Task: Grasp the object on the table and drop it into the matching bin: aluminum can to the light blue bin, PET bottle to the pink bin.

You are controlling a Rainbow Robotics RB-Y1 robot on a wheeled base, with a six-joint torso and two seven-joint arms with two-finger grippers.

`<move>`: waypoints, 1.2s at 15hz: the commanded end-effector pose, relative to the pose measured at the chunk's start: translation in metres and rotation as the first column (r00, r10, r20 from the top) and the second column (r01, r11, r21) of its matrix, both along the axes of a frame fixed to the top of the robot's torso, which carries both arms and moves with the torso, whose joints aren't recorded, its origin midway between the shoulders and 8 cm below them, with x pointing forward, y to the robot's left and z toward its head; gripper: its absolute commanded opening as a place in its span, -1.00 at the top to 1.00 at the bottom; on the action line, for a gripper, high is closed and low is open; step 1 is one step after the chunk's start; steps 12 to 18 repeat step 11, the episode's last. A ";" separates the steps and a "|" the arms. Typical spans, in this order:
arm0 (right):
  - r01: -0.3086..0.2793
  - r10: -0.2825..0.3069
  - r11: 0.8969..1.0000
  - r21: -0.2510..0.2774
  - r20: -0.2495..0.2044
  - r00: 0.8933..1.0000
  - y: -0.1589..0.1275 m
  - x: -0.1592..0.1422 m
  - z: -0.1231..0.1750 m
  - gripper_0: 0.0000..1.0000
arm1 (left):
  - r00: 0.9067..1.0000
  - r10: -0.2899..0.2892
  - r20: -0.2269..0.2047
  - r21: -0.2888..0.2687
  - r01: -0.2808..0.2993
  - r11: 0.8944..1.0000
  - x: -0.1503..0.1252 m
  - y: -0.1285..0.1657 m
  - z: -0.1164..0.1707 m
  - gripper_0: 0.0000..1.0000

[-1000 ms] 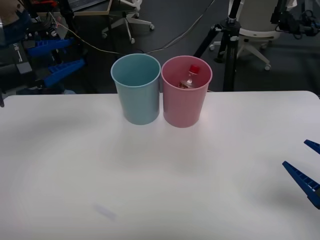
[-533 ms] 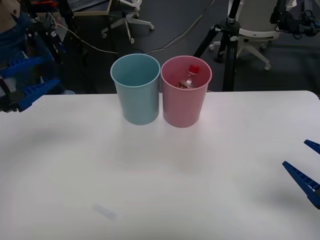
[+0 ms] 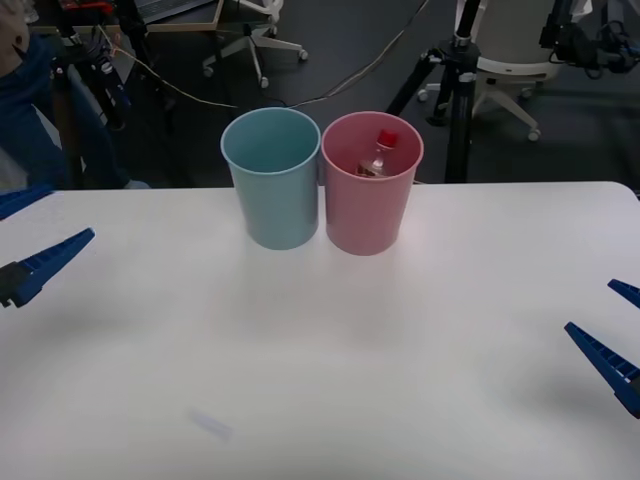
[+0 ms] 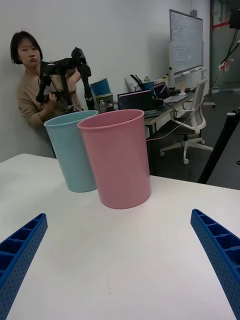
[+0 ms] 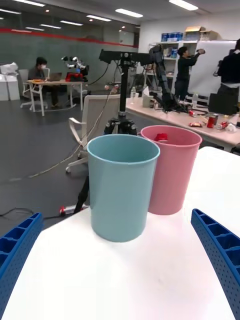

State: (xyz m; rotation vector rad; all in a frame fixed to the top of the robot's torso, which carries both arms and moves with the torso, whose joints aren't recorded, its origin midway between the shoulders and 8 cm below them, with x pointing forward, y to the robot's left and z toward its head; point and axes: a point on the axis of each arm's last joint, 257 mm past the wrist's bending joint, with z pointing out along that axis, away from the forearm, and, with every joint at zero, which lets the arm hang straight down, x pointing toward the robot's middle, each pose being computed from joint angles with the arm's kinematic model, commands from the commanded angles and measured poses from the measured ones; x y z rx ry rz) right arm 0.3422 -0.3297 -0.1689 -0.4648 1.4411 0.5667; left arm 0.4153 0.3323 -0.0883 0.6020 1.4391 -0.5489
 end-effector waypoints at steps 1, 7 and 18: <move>0.000 0.000 1.000 0.000 0.000 1.000 0.000 0.000 0.000 -1.00 | 0.999 0.051 -0.011 0.002 -0.051 0.999 -0.021 0.001 -0.020 -1.00; 0.000 0.000 1.000 0.000 0.000 1.000 0.000 0.000 0.000 -1.00 | 0.995 0.082 -0.053 -0.042 -0.084 0.996 -0.059 -0.019 -0.050 -1.00; 0.000 0.000 1.000 0.000 0.000 1.000 0.000 0.000 0.000 -1.00 | 0.996 0.080 -0.050 -0.040 -0.082 0.996 -0.062 -0.020 -0.050 -1.00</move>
